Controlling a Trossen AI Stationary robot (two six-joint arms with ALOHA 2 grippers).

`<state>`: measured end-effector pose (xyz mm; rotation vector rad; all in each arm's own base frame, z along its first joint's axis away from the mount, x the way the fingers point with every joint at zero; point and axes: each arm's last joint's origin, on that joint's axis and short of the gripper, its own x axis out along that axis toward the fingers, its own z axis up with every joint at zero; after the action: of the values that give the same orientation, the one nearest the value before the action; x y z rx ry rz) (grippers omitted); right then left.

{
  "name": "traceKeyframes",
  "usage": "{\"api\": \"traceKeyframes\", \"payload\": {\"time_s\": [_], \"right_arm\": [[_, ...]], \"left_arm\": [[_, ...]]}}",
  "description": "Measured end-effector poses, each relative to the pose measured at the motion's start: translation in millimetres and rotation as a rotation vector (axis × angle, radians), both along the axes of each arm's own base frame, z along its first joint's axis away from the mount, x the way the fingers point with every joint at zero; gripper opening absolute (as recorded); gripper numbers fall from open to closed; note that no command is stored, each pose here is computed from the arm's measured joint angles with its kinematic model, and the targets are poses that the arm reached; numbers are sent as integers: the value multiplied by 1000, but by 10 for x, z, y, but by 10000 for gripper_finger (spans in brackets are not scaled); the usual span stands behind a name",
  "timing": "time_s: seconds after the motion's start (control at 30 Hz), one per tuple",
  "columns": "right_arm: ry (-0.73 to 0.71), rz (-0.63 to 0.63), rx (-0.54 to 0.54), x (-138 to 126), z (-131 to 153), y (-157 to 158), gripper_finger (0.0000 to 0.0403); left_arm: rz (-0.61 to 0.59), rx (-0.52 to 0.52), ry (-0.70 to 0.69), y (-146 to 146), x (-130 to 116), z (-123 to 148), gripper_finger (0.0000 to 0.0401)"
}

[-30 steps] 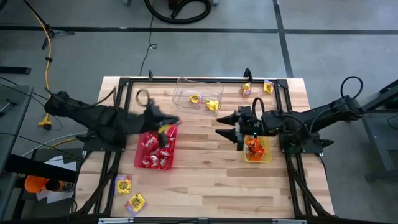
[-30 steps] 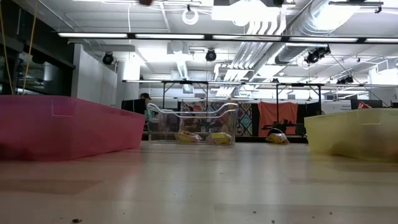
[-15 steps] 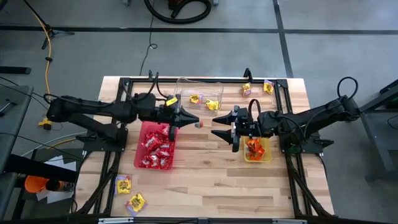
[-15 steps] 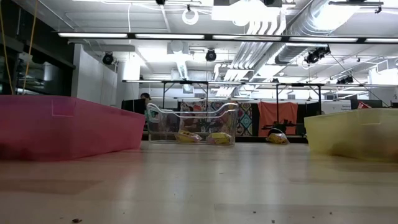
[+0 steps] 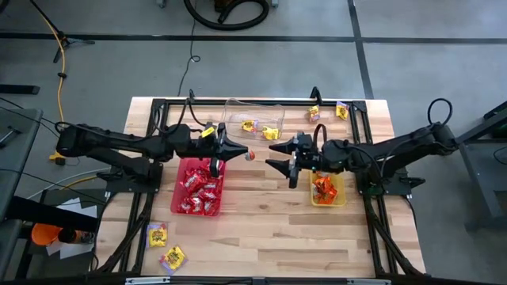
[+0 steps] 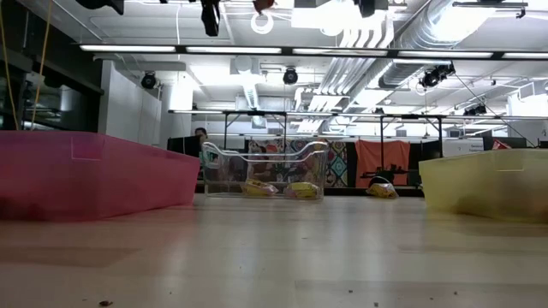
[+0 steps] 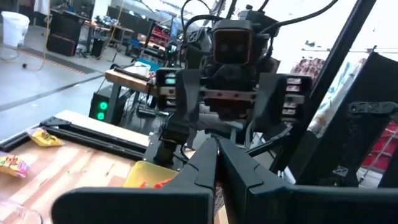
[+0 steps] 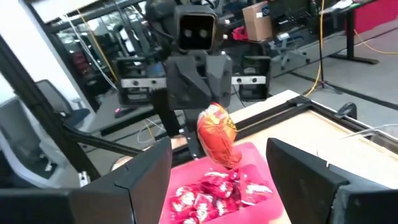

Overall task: Sort candy
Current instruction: Put the orange candy into the yellow bin

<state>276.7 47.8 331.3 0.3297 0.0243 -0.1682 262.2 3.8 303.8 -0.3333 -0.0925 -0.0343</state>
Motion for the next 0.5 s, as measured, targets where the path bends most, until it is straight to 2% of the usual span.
{"api": "traceKeyframes", "payload": {"time_s": [0.27, 0.5], "right_arm": [[34, -3, -81, 171, -150, -1, 254], [25, -2, -135, 371, -254, 33, 231]], "left_arm": [[-5, 26, -33, -2, -1, 37, 0], [-6, 27, -34, -3, -1, 38, 0]]}}
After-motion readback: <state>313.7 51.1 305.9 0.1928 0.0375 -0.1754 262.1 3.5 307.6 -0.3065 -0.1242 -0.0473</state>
